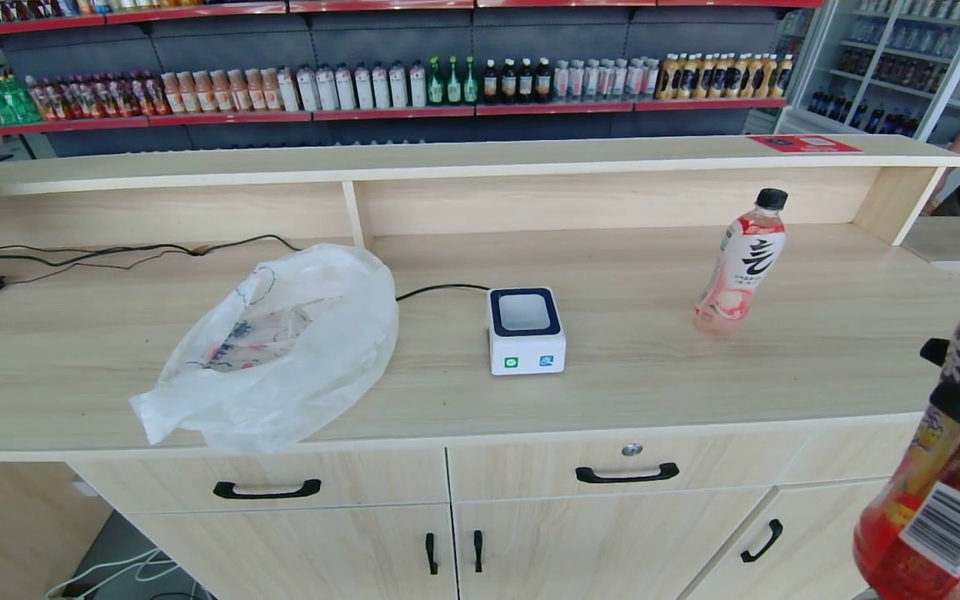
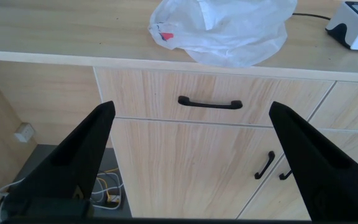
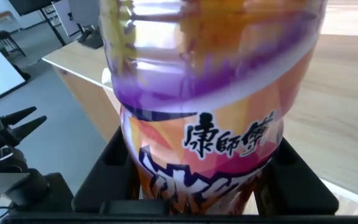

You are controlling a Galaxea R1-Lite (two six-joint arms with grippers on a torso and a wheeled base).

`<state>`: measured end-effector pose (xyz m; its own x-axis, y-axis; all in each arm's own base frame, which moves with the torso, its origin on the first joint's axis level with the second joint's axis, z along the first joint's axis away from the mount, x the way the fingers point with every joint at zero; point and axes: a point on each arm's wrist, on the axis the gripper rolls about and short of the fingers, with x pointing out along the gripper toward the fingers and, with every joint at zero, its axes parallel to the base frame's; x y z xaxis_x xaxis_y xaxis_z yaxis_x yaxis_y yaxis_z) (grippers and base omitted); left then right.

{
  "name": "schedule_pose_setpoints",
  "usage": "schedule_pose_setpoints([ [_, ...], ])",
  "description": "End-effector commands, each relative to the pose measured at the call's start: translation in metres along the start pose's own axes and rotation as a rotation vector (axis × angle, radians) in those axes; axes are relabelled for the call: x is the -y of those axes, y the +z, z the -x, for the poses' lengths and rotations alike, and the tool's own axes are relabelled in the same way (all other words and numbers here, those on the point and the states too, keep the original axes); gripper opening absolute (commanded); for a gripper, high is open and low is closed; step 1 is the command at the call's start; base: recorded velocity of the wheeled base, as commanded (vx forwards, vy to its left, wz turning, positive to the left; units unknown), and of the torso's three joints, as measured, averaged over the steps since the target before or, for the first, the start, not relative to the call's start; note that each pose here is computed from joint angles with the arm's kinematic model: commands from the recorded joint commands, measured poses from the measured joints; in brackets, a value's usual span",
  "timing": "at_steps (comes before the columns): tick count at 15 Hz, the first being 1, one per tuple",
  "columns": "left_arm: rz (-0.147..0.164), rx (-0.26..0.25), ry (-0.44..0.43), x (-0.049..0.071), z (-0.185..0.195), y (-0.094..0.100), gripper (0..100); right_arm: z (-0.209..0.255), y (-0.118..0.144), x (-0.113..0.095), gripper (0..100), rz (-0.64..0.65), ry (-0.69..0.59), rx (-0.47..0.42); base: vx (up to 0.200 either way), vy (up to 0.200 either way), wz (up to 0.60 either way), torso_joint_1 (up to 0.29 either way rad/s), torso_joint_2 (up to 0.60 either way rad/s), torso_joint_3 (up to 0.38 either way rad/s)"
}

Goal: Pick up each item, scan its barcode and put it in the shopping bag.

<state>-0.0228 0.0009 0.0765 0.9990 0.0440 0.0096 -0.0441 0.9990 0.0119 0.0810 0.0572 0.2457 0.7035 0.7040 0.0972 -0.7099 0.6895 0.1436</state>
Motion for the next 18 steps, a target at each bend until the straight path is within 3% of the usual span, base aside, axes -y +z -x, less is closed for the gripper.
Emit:
schedule_pose_setpoints([
  [1,0.0,0.001,0.0,0.0,0.0,0.0,100,-0.019,-0.005,0.0,0,-0.017,0.029,-0.061,0.0,0.0,0.0,0.0,0.0,0.0],
  [5,0.0,0.001,0.0,0.0,0.0,0.0,100,-0.023,-0.008,-0.018,0,-0.124,0.197,-0.104,0.0,0.0,0.0,0.0,0.0,0.0],
  [13,0.0,0.0,0.0,0.0,0.0,0.0,100,-0.051,-0.024,-0.019,0,-0.192,0.268,-0.235,0.0,0.0,0.0,0.0,0.0,0.0],
  [18,0.0,0.001,0.0,0.0,0.0,0.0,100,-0.077,-0.026,-0.02,0,-0.266,0.322,-0.235,0.0,0.0,0.0,0.0,0.0,0.0],
])
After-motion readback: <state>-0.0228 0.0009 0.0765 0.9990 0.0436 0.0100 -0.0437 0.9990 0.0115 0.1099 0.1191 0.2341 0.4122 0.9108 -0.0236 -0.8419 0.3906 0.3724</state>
